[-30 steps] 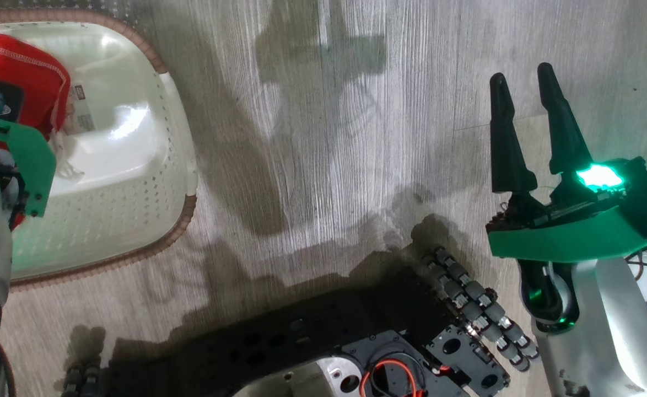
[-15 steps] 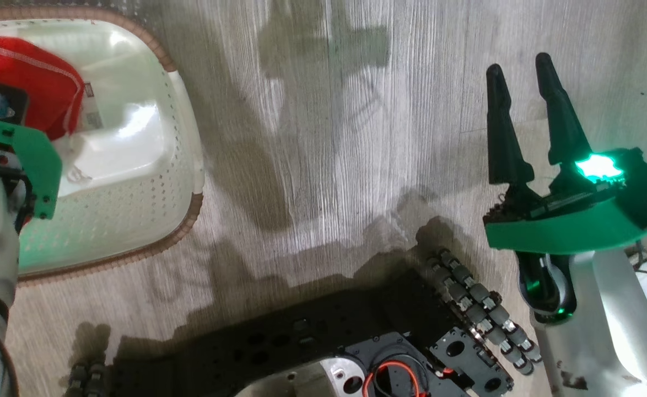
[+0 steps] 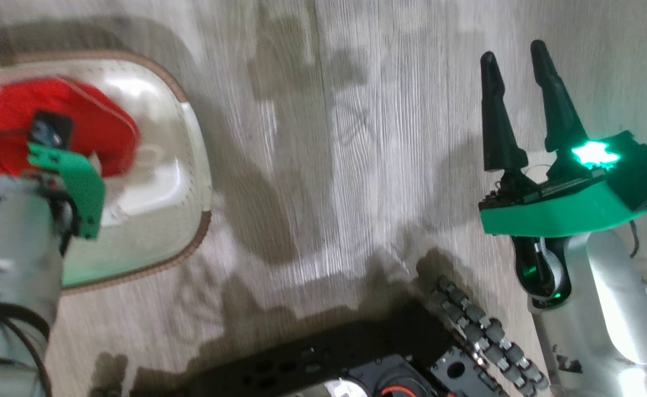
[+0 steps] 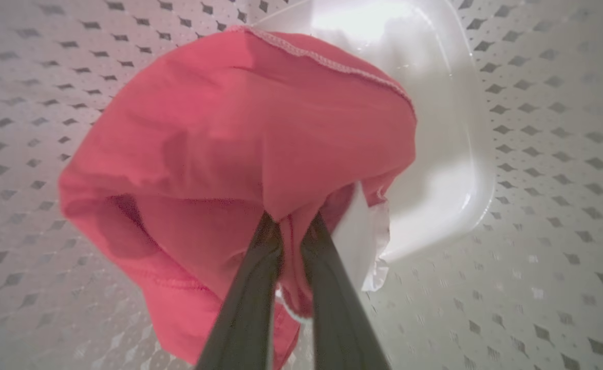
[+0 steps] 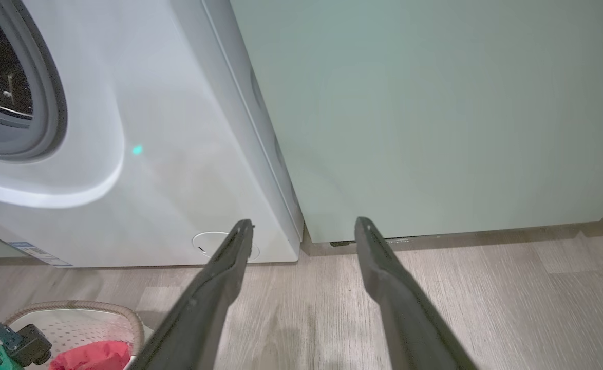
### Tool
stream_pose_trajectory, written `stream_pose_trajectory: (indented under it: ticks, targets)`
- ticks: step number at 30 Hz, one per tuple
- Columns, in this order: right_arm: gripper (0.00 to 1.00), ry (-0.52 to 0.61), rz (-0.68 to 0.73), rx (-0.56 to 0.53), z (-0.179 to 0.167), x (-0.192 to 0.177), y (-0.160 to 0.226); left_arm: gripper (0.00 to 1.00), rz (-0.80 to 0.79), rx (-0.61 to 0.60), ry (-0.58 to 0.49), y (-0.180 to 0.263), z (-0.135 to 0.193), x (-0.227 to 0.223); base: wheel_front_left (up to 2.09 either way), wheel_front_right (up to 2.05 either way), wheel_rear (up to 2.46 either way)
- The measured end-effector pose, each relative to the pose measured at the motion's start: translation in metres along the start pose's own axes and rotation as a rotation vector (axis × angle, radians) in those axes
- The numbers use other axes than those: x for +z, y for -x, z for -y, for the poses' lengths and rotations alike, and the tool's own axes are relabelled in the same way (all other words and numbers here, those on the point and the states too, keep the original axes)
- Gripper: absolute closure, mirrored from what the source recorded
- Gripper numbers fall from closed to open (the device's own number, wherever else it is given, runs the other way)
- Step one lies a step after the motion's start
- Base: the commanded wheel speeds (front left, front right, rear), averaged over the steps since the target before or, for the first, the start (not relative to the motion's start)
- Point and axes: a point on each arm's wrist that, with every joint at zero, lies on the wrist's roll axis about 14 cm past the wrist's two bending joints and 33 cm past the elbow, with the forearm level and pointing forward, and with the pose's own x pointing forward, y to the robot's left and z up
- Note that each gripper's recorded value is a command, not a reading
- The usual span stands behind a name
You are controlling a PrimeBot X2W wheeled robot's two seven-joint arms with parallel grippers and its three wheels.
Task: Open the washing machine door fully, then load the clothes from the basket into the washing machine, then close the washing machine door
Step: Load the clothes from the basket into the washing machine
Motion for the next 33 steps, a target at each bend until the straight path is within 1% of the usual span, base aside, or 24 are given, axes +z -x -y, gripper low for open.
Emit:
stream_pose_trajectory:
  ticks: [4,7,12,18,26,29,30,33]
  targets:
    - [0.00,0.005,0.044,0.020,-0.009,0.022,0.005,1.00,0.063,0.013,-0.001,0.027,0.000,0.008,0.00,0.00,0.00]
    - [0.00,0.008,0.075,0.036,-0.016,0.037,0.011,1.00,0.154,0.029,0.014,0.048,-0.002,0.027,0.00,0.00,0.00]
    - [0.00,0.001,0.150,0.072,-0.032,0.070,0.021,1.00,0.288,0.050,0.009,0.086,-0.001,0.051,0.00,0.00,0.00]
    - [0.00,-0.008,0.178,0.080,-0.040,0.087,0.048,1.00,0.416,0.111,0.039,0.133,-0.005,0.069,0.00,0.00,0.00]
    - [0.00,-0.007,0.248,0.123,-0.058,0.115,0.072,1.00,0.743,0.183,0.103,0.218,-0.010,0.126,0.00,0.00,0.00]
    - [0.00,-0.012,0.269,0.140,-0.064,0.122,0.081,1.00,0.841,0.207,0.117,0.250,-0.012,0.133,0.00,0.00,0.00]
    - [0.00,-0.012,0.269,0.140,-0.064,0.122,0.081,1.00,0.841,0.207,0.117,0.250,-0.012,0.133,0.00,0.00,0.00]
    - [0.00,-0.015,0.286,0.154,-0.069,0.129,0.089,1.00,0.936,0.229,0.141,0.283,-0.013,0.138,0.00,0.00,0.00]
